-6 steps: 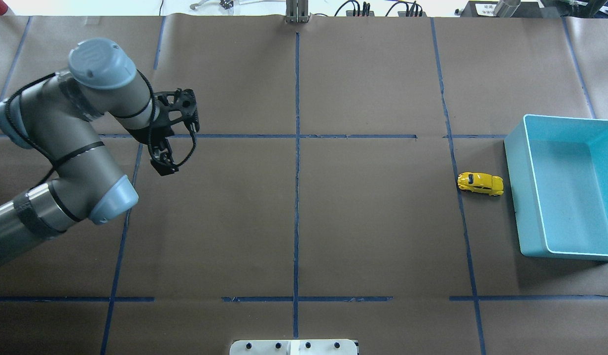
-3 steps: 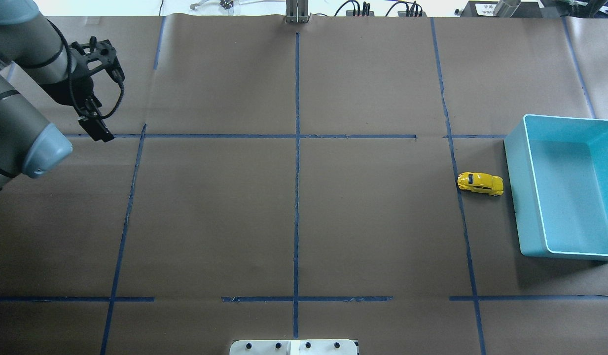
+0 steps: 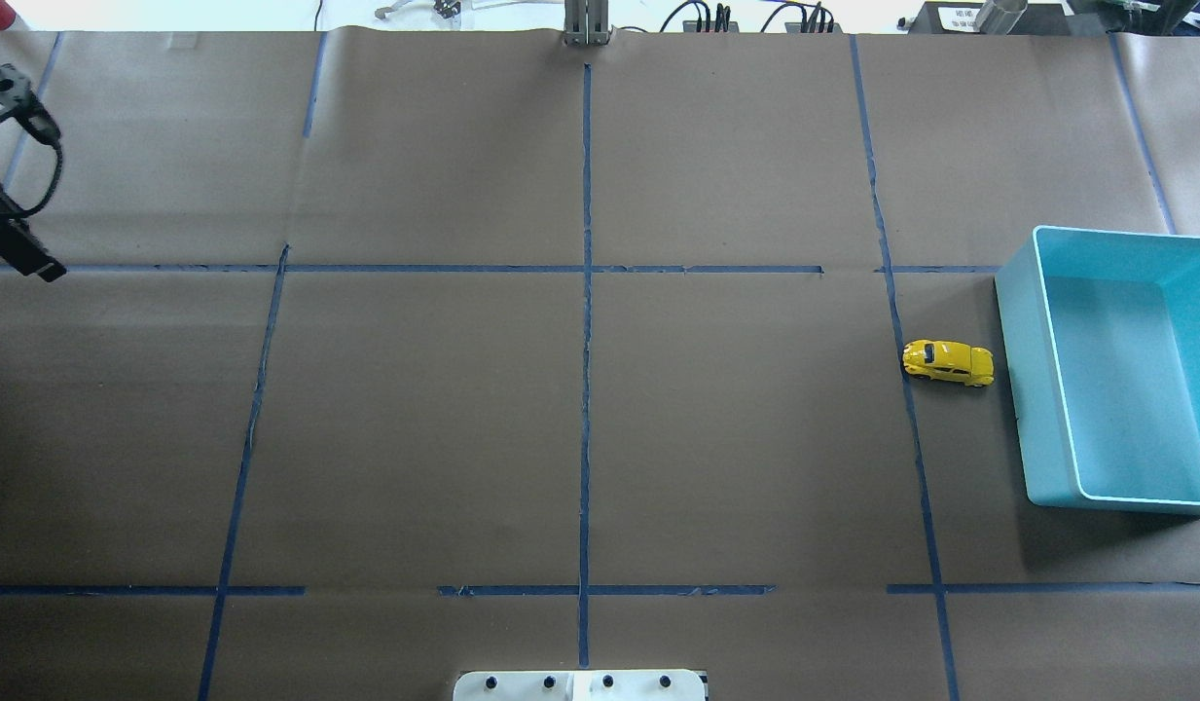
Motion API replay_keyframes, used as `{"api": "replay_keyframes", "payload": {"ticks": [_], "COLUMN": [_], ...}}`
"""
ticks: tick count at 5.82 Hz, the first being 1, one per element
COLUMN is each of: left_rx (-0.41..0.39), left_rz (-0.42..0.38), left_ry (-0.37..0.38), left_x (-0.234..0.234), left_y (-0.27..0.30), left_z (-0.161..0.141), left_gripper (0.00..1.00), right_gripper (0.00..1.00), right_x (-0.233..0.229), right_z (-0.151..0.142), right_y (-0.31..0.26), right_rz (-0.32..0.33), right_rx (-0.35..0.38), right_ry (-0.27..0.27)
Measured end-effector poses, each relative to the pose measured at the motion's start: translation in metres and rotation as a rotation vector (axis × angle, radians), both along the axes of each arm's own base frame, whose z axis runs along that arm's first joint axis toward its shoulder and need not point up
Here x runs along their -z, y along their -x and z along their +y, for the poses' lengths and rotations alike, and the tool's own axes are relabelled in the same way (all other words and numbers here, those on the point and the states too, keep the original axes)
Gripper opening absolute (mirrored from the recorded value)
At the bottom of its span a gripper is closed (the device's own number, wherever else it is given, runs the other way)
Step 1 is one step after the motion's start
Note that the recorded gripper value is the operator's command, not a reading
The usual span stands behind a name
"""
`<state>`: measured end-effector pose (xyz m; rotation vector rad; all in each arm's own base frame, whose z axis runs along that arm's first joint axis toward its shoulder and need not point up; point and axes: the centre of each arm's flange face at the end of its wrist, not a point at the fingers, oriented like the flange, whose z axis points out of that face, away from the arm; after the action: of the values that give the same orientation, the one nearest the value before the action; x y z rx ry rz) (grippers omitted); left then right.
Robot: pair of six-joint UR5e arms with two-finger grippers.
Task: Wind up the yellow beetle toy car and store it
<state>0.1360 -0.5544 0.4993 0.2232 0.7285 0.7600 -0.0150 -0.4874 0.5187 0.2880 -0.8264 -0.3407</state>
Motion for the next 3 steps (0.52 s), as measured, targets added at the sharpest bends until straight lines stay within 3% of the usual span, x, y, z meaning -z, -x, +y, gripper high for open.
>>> {"api": "replay_keyframes", "payload": {"ticks": [3], "left_rx": [0.243], "left_rz": [0.065], "left_ry": [0.212], "left_x": [-0.073], "left_y": [0.126], "left_z": [0.039], "left_gripper": [1.00], "right_gripper": [1.00], "right_x": [0.050], "right_z": [0.004], "right_y": [0.025], "right_rz": [0.016], "right_rx": [0.042], "right_ry": [-0.118]}}
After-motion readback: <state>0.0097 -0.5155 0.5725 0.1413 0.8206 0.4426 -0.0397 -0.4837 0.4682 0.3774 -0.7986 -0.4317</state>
